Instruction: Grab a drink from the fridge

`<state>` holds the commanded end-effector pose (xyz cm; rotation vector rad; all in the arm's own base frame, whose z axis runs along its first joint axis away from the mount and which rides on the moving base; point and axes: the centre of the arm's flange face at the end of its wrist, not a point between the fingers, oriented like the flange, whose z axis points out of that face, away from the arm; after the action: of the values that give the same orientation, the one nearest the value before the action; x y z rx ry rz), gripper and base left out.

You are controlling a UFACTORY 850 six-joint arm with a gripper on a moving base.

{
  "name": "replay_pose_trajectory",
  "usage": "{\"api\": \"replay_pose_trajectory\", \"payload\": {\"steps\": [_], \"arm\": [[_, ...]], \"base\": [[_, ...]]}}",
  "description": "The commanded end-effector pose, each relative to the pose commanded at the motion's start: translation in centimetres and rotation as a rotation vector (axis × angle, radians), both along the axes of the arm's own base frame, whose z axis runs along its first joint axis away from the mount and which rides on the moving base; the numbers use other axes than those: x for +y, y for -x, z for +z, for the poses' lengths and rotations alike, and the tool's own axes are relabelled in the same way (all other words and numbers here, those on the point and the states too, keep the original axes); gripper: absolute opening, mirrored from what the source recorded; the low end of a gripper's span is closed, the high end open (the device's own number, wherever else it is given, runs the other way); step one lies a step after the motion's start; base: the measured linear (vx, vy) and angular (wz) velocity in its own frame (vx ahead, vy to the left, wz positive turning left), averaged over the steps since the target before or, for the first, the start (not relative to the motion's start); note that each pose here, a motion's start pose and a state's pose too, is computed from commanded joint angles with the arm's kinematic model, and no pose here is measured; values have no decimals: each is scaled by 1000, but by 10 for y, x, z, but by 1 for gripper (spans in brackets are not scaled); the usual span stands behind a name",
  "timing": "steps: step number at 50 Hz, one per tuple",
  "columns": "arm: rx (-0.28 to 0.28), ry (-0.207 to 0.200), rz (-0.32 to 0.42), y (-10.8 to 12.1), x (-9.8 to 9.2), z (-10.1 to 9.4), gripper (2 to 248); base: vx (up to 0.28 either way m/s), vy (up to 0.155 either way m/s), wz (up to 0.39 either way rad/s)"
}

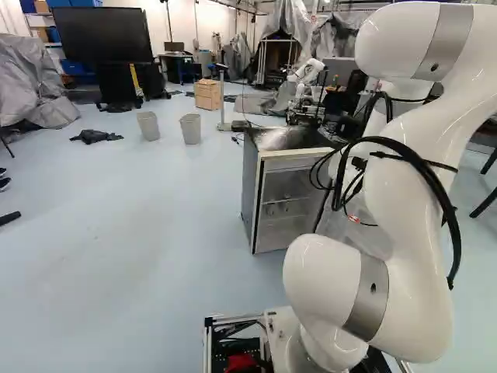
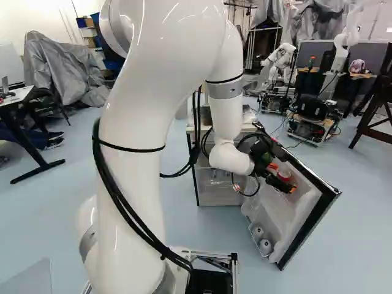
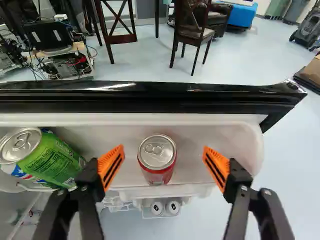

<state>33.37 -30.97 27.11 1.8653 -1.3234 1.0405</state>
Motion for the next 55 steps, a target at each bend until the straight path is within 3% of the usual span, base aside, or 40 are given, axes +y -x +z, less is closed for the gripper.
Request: {"api": "replay_pose_trajectory", "payload": {"steps": [1, 5, 6, 10, 11, 15, 16, 55], "arm": [[0, 0, 0, 0, 0, 0, 200], [0, 0, 0, 0, 0, 0, 200], [0, 0, 0, 0, 0, 0, 163], [0, 0, 0, 0, 0, 0, 163], [0, 0, 0, 0, 0, 0, 124], [0, 0, 0, 0, 0, 0, 124], [0, 0, 0, 0, 0, 0, 96], [2, 3, 7, 1, 5, 1, 95]], "base": [[0, 0, 0], [0, 0, 0], [0, 0, 0], [0, 0, 0], [0, 0, 0], [0, 0, 0], [0, 0, 0], [0, 0, 0]]}}
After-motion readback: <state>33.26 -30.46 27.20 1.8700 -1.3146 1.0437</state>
